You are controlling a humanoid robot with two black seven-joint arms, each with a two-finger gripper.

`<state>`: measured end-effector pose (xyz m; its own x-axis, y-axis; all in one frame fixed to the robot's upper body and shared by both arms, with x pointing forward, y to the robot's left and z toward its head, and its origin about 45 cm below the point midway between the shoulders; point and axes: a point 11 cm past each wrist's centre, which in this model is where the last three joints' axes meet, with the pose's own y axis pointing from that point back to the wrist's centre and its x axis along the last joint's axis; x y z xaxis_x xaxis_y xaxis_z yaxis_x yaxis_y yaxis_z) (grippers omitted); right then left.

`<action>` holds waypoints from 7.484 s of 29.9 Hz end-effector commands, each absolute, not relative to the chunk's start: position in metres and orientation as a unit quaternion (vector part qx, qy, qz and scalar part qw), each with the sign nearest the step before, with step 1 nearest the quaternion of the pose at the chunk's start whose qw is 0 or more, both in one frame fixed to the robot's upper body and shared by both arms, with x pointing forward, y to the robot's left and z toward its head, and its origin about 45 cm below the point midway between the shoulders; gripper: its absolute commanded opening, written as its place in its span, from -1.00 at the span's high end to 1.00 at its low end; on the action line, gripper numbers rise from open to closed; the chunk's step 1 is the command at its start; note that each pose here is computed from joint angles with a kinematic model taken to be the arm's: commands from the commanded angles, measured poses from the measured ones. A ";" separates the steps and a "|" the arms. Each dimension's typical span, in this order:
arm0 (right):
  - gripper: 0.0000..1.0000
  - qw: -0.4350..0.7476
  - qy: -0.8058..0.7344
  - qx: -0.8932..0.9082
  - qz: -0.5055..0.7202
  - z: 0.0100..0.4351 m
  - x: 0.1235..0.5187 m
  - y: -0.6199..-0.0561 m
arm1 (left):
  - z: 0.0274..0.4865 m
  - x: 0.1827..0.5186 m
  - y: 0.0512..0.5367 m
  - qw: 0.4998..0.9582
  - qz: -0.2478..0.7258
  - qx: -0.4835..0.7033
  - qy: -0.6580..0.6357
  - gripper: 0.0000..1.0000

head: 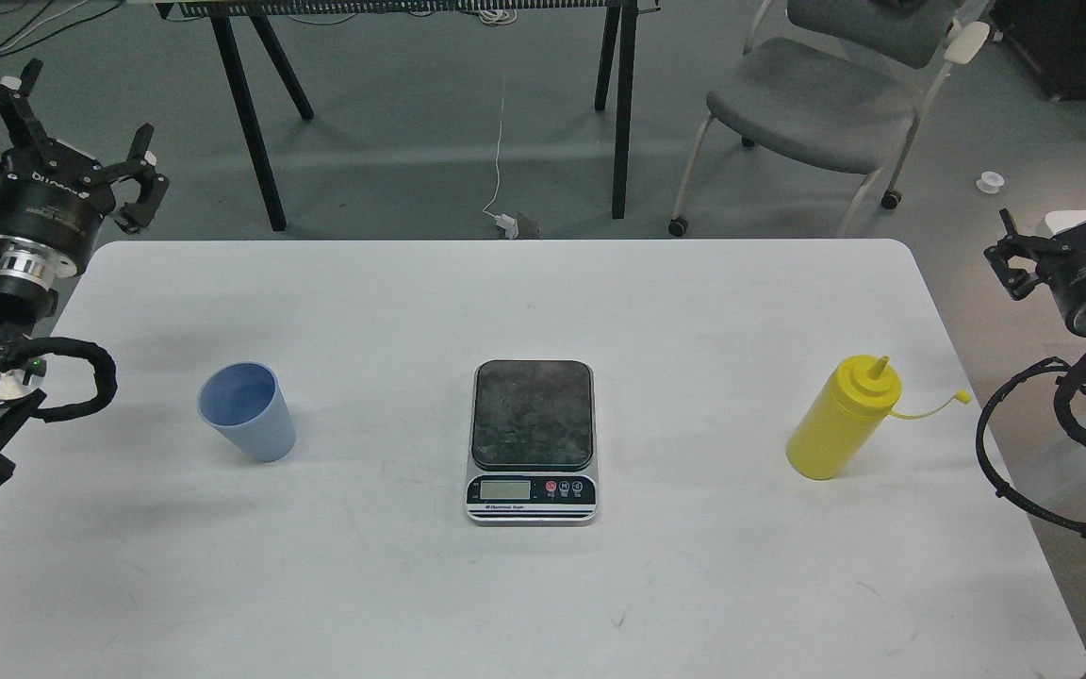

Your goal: Pour seasoning into cup on scale with both arms

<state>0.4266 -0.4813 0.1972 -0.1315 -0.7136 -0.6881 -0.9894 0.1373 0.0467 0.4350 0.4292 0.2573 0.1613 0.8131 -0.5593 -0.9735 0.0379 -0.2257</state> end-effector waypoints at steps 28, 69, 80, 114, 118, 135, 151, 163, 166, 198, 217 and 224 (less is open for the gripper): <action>-1.00 0.277 0.673 -0.634 0.264 0.205 0.425 -0.463 | 0.246 0.364 0.390 0.824 0.383 0.302 -0.288 -0.94; -1.00 0.271 0.680 -0.628 0.263 0.200 0.416 -0.473 | 0.145 0.351 0.420 0.700 0.202 0.512 -0.455 0.95; -1.00 0.268 0.688 -0.624 0.255 0.204 0.411 -0.484 | 0.253 0.411 0.294 0.745 0.101 0.423 -0.506 0.97; -1.00 0.272 0.700 -0.618 0.234 0.220 0.405 -0.508 | 0.189 0.395 0.136 0.751 -0.074 0.393 -0.525 0.66; -1.00 0.271 0.702 -0.617 0.232 0.221 0.404 -0.511 | 0.189 0.396 0.137 0.750 -0.074 0.395 -0.525 0.65; -1.00 0.267 0.707 -0.614 0.227 0.224 0.399 -0.519 | 0.245 0.420 0.148 0.793 0.021 0.348 -0.500 -0.60; -1.00 0.194 0.688 -0.638 0.288 0.191 0.299 -0.525 | 0.355 0.478 0.207 0.902 0.407 -0.061 -0.134 -0.96; -1.00 0.218 0.645 -0.595 0.428 0.128 0.225 -0.465 | 0.332 0.487 0.309 0.769 0.542 -0.313 0.126 -0.98; -1.00 0.225 0.629 -0.583 0.463 0.111 0.208 -0.441 | 0.316 0.481 0.328 0.746 0.555 -0.334 0.155 -0.98; -0.95 0.329 0.559 -0.546 0.530 0.055 0.256 -0.321 | 0.299 0.469 0.354 0.735 0.581 -0.311 0.156 -0.98; -0.16 0.349 0.561 -0.562 0.498 0.070 0.305 -0.321 | 0.300 0.469 0.354 0.736 0.582 -0.309 0.155 -0.98; -0.04 0.338 0.556 -0.645 0.401 0.145 0.364 -0.355 | 0.295 0.461 0.373 0.728 0.591 -0.312 0.153 -0.98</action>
<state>0.3429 -0.3345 0.1116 -0.0124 -0.3603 -0.9328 -0.9872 -0.1439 0.0687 0.4670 0.3633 0.3030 0.2737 0.7670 -0.5803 -0.9510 0.1253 -0.2828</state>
